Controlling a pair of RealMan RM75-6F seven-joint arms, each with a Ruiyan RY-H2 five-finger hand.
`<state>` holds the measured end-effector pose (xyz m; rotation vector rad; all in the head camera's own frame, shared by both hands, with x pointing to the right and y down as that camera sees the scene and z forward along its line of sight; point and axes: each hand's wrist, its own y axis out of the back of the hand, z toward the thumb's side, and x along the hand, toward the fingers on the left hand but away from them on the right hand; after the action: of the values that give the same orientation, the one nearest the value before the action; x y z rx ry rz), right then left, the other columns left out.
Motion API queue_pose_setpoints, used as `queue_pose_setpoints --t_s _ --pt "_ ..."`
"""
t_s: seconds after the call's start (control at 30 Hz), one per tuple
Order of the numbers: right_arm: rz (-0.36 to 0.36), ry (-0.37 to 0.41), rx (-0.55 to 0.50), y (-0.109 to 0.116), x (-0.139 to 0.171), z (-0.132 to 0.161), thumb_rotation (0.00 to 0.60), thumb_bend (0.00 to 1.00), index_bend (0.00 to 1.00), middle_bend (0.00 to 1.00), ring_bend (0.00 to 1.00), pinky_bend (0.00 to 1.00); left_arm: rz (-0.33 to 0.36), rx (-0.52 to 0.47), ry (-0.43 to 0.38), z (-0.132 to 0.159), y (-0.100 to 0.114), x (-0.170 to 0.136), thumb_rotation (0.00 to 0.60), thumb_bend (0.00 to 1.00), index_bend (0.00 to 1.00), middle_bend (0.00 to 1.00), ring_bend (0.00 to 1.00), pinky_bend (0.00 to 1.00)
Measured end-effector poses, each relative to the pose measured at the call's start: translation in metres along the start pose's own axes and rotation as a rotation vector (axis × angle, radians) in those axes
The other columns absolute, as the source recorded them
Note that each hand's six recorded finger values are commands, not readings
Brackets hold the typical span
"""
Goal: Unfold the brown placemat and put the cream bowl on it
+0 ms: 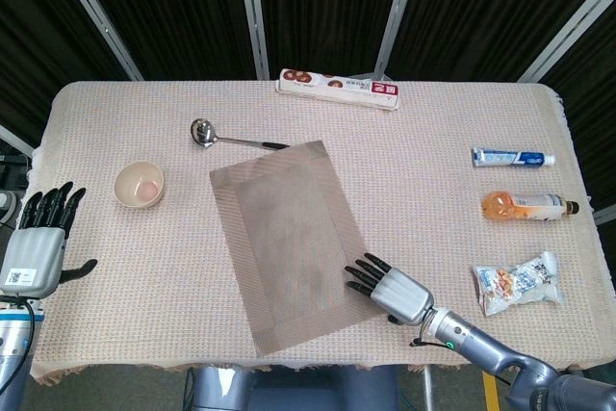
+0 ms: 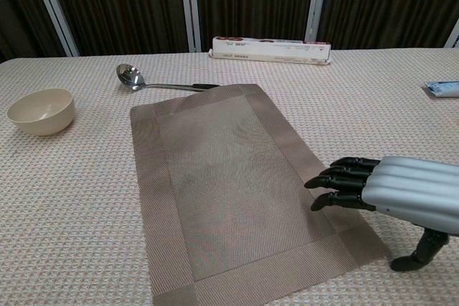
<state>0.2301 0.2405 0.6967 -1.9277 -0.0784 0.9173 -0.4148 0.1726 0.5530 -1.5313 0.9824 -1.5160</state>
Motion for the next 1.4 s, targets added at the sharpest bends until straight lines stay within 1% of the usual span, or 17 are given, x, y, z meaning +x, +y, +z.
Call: queue_pose_setpoints --t_s 0.13,0.23,0.5,0.7,0.8,1.0,1.13,1.3,1.37,1.4 --pt "0.003 -0.002 0.003 -0.003 -0.004 -0.001 0.6 0.02 0.16 0.0 0.0 0.0 -0.002 0.003 -0.001 0.0 -0.001 0.001 0.6 0.0 0.0 0.0 0.0 0.0" --pt "-0.011 -0.004 0.0 -0.002 -0.007 -0.001 0.6 0.03 0.17 0.0 0.0 0.0 -0.002 0.003 -0.001 0.0 -0.002 0.001 0.6 0.0 0.0 0.0 0.0 0.0" --pt "-0.074 -0.017 -0.015 0.016 -0.014 -0.004 0.6 0.03 0.19 0.01 0.0 0.0 -0.007 0.004 0.003 -0.003 -0.003 0.001 0.6 0.0 0.0 0.0 0.0 0.0" --pt "-0.088 -0.029 -0.02 0.024 -0.015 -0.006 0.6 0.04 0.19 0.01 0.0 0.0 -0.01 0.003 -0.001 -0.003 -0.004 0.001 0.6 0.0 0.0 0.0 0.0 0.0" --pt "-0.078 -0.032 -0.025 0.022 -0.016 -0.006 0.6 0.1 0.19 0.01 0.0 0.0 -0.011 0.002 -0.002 -0.003 -0.004 0.001 0.6 0.0 0.0 0.0 0.0 0.0" --pt "-0.063 -0.025 -0.022 0.015 -0.017 -0.002 0.6 0.33 0.21 0.01 0.0 0.0 -0.013 0.0 -0.005 -0.003 -0.004 0.0 0.6 0.0 0.0 0.0 0.0 0.0" --pt "-0.061 -0.025 -0.014 0.014 -0.018 -0.002 0.6 0.42 0.23 0.02 0.0 0.0 -0.014 0.0 -0.006 -0.003 -0.004 0.0 0.6 0.0 0.0 0.0 0.0 0.0" --pt "-0.064 -0.025 -0.01 0.012 -0.017 -0.002 0.6 0.44 0.27 0.02 0.0 0.0 -0.017 -0.001 -0.008 -0.003 -0.004 0.0 0.6 0.0 0.0 0.0 0.0 0.0" --pt "-0.063 -0.025 -0.012 0.011 -0.017 -0.001 0.6 0.44 0.3 0.02 0.0 0.0 -0.018 0.0 -0.009 -0.003 -0.005 0.0 0.6 0.0 0.0 0.0 0.0 0.0" --pt "-0.063 -0.025 -0.013 0.011 -0.017 -0.001 0.6 0.44 0.34 0.02 0.0 0.0 -0.018 -0.001 -0.009 -0.003 -0.005 0.0 0.6 0.0 0.0 0.0 0.0 0.0"
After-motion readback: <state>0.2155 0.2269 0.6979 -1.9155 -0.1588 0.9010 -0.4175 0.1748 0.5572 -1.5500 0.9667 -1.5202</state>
